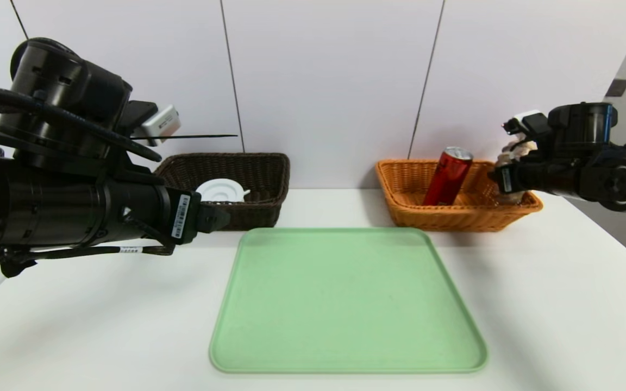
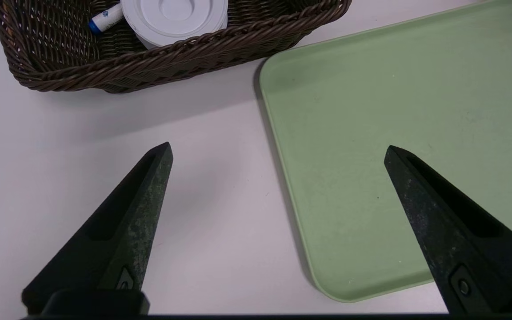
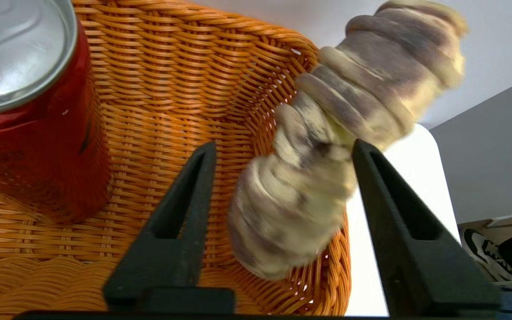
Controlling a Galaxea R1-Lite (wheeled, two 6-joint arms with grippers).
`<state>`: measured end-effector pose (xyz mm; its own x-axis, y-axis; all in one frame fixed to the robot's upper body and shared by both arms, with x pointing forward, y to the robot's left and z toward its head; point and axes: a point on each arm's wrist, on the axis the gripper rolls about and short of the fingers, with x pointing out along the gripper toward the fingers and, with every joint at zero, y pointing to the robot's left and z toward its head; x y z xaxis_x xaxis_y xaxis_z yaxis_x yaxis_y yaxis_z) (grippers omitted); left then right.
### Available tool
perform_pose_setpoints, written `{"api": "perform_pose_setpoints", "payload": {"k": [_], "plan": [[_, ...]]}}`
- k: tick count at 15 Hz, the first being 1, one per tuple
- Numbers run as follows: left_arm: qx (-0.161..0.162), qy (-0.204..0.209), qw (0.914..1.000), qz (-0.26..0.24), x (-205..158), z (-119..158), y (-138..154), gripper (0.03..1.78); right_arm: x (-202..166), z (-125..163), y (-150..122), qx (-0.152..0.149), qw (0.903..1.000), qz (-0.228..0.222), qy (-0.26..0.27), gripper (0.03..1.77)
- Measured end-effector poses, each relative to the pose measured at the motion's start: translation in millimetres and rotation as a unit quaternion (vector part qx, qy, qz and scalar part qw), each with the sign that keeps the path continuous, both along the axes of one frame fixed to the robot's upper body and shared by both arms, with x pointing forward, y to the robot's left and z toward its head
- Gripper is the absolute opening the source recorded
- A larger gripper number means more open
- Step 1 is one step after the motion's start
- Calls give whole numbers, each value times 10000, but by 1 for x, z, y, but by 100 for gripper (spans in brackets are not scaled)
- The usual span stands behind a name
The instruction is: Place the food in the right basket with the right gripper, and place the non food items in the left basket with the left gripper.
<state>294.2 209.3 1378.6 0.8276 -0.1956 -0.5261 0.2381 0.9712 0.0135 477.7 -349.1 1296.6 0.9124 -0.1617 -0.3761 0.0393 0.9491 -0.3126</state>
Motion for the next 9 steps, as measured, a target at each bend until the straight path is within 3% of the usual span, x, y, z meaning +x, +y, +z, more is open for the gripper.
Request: {"api": "perform_pose_setpoints", "payload": {"k": [4, 9], "plan": [[-5, -16, 10000, -3, 0, 1, 0, 169, -5, 5, 1, 27, 9999, 97, -37, 135], [15, -92, 10000, -37, -2, 5, 2, 169, -16, 18, 1, 71, 9997, 168, -164, 152]]}}
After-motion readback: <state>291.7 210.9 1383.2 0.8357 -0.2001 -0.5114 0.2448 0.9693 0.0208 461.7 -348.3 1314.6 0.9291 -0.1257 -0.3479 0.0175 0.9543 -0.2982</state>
